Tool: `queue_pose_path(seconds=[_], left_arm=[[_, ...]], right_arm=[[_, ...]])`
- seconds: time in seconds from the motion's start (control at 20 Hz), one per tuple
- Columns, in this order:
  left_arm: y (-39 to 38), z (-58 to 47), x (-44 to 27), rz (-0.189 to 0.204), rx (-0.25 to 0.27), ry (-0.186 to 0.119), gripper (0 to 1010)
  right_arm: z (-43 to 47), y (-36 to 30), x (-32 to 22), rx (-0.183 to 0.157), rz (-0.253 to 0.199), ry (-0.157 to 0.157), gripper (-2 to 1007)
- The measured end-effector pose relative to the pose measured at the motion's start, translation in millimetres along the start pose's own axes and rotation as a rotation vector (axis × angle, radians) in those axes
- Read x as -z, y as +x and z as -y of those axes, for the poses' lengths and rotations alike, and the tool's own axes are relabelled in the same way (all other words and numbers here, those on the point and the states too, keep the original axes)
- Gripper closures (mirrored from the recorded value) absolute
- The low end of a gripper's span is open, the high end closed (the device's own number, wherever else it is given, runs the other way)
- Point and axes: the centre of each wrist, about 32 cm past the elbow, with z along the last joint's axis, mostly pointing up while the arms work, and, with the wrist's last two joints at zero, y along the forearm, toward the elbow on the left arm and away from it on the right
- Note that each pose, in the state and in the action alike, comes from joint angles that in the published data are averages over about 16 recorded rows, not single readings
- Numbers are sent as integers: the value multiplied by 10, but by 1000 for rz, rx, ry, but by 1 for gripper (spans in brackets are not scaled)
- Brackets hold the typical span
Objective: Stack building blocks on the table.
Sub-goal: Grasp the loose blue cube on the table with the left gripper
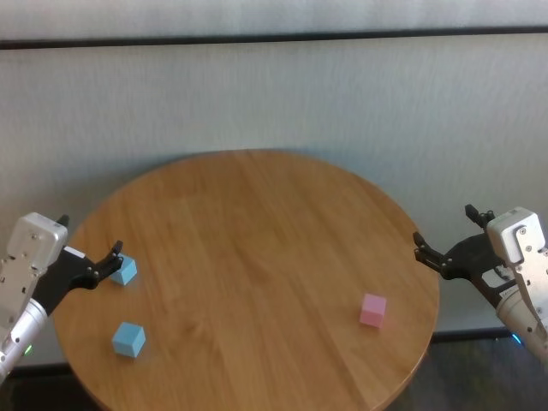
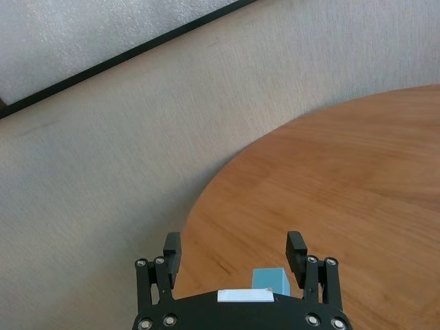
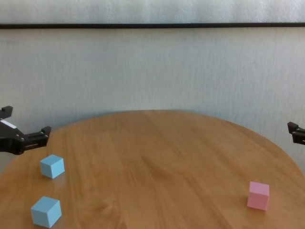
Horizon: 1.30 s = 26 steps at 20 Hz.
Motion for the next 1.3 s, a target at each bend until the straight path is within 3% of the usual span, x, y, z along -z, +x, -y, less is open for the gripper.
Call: queue_pose_path(seconds=[1.3], left_arm=[[0,0,0,0,0,0,10]], right_arm=[[0,0,0,0,0,0,4]])
